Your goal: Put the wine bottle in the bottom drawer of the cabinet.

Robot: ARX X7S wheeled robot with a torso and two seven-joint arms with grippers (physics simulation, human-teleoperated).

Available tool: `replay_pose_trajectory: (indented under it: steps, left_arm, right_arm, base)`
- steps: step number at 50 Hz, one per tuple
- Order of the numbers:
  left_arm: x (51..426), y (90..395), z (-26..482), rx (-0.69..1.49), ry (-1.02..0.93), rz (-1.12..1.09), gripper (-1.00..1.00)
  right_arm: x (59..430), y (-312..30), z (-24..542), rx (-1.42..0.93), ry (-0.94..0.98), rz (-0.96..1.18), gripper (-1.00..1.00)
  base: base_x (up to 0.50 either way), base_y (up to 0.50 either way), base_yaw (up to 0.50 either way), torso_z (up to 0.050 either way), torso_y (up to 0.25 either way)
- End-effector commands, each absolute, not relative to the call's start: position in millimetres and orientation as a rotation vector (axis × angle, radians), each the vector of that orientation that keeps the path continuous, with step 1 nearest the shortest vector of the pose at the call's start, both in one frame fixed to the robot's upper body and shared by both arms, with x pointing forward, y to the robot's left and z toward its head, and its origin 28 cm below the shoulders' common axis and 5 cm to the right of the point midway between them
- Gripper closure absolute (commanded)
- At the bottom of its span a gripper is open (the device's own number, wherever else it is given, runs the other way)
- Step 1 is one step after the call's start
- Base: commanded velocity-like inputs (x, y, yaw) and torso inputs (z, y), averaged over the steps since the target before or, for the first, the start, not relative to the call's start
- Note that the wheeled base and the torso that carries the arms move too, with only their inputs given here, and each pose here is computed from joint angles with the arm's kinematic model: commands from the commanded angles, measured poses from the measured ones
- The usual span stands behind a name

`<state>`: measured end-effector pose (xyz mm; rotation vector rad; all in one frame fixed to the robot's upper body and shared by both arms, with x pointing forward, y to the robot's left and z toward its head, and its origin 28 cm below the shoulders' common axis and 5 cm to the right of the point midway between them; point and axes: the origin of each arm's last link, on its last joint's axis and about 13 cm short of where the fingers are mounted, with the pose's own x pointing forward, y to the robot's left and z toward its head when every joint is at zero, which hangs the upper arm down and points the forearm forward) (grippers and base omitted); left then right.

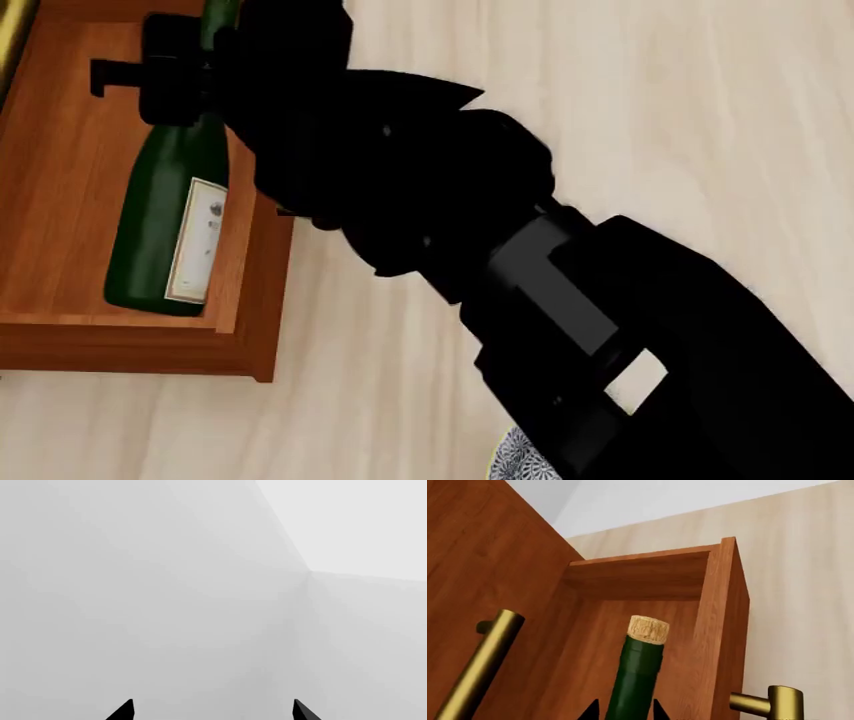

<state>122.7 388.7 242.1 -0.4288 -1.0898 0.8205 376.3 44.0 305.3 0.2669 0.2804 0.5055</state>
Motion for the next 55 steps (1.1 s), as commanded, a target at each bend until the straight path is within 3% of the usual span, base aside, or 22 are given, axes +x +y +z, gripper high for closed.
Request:
replay_pose_trajectory:
  steps: [1, 10, 11, 20, 27, 42, 55]
  left_arm:
    - [122.6, 388.5, 242.8, -0.431, -1.091, 0.82, -1.0]
    - [122.6, 388.3, 242.7, -0.435, -1.094, 0.819, -1.0]
    - [122.7, 388.3, 242.6, -0.435, -1.094, 0.82, -1.0]
    - [122.3, 388.5, 242.6, -0.437, -1.097, 0.821, -1.0]
    - [121.8, 388.4, 243.0, -0.438, -1.098, 0.821, -1.0]
    - [122.8, 388.8, 242.1, -0.438, -1.098, 0.823, -1.0]
    - [124.3, 388.4, 241.7, -0.435, -1.094, 0.826, -1.0]
  right_arm:
    - [359.4, 27.5, 208.8, -0.167, 0.769, 0.328, 1.0]
    - [359.9, 26.2, 206.7, -0.182, 0.766, 0.321, 1.0]
    - [360.3, 26.0, 206.2, -0.185, 0.761, 0.317, -1.0]
    - [361.5, 27.3, 212.2, -0.185, 0.731, 0.313, -1.0]
    - [365.9, 33.2, 246.5, -0.2, 0.563, 0.314, -1.0]
    - [362.8, 30.1, 372.8, -0.14, 0.221, 0.309, -1.0]
    - [323.3, 22.0, 461.4, -0.139, 0.011, 0.333, -1.0]
  base:
    - [0.0, 0.0, 0.0, 0.0, 0.0]
    - [0.0, 0.0, 0.0, 0.0, -0.006]
    - [0.0, 0.0, 0.0, 0.0, 0.0]
    - [0.0, 0.0, 0.0, 0.0, -0.006]
    - [0.0, 0.0, 0.0, 0.0, -0.006]
    - [0.0, 0.0, 0.0, 0.0, -0.002]
    - [0.0, 0.0, 0.0, 0.0, 0.0]
